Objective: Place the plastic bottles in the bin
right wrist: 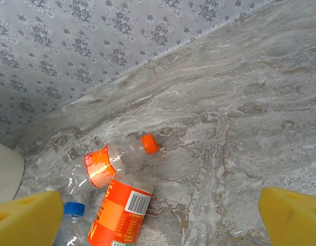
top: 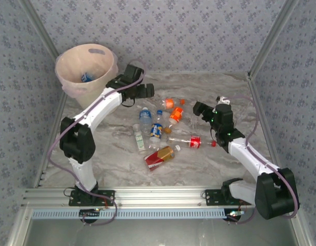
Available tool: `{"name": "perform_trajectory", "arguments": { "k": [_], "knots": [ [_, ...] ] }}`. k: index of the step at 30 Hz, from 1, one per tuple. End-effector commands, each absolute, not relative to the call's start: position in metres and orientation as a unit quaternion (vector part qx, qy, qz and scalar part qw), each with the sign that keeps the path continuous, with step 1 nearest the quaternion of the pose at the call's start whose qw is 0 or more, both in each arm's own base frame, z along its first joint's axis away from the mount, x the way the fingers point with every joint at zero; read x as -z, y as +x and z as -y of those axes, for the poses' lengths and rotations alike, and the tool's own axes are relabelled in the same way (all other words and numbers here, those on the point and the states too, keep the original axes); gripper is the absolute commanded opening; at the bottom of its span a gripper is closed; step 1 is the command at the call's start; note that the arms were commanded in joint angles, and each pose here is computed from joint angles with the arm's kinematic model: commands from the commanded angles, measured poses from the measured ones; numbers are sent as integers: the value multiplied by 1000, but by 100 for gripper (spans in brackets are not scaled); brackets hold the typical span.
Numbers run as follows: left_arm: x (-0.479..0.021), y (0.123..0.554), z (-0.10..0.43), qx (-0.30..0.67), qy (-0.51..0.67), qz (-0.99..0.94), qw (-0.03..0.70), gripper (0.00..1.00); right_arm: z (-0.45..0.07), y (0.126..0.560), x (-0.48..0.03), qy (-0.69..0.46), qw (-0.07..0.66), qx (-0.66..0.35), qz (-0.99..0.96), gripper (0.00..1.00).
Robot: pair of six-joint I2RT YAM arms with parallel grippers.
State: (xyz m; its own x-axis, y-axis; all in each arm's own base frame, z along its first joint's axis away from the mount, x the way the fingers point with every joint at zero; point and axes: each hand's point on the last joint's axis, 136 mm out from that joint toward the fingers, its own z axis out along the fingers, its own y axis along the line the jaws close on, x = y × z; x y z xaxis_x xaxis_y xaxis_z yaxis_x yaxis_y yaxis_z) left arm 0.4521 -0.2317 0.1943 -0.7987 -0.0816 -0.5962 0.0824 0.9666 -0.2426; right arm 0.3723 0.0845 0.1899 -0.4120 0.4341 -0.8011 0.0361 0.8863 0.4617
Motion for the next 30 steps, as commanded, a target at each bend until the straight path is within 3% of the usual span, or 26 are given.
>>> {"name": "perform_trajectory", "arguments": {
  "k": [1,7,14,22,30],
  "knots": [
    [-170,438,244,156,-3,-952,262,95,-79,371,-197,153,538,-190,-807,100],
    [-130,428,243,142,-18,-968,205,91,-78,370,-196,153,537,-189,-808,100],
    [-88,414,236,111,-21,-983,147,78,-77,370,-197,155,539,-188,-806,100],
    [-63,406,239,110,-19,-988,108,80,-79,371,-197,154,539,-190,-806,100],
    [-51,410,244,114,-18,-988,100,75,-79,372,-198,153,539,-190,-806,100]
  ]
}}
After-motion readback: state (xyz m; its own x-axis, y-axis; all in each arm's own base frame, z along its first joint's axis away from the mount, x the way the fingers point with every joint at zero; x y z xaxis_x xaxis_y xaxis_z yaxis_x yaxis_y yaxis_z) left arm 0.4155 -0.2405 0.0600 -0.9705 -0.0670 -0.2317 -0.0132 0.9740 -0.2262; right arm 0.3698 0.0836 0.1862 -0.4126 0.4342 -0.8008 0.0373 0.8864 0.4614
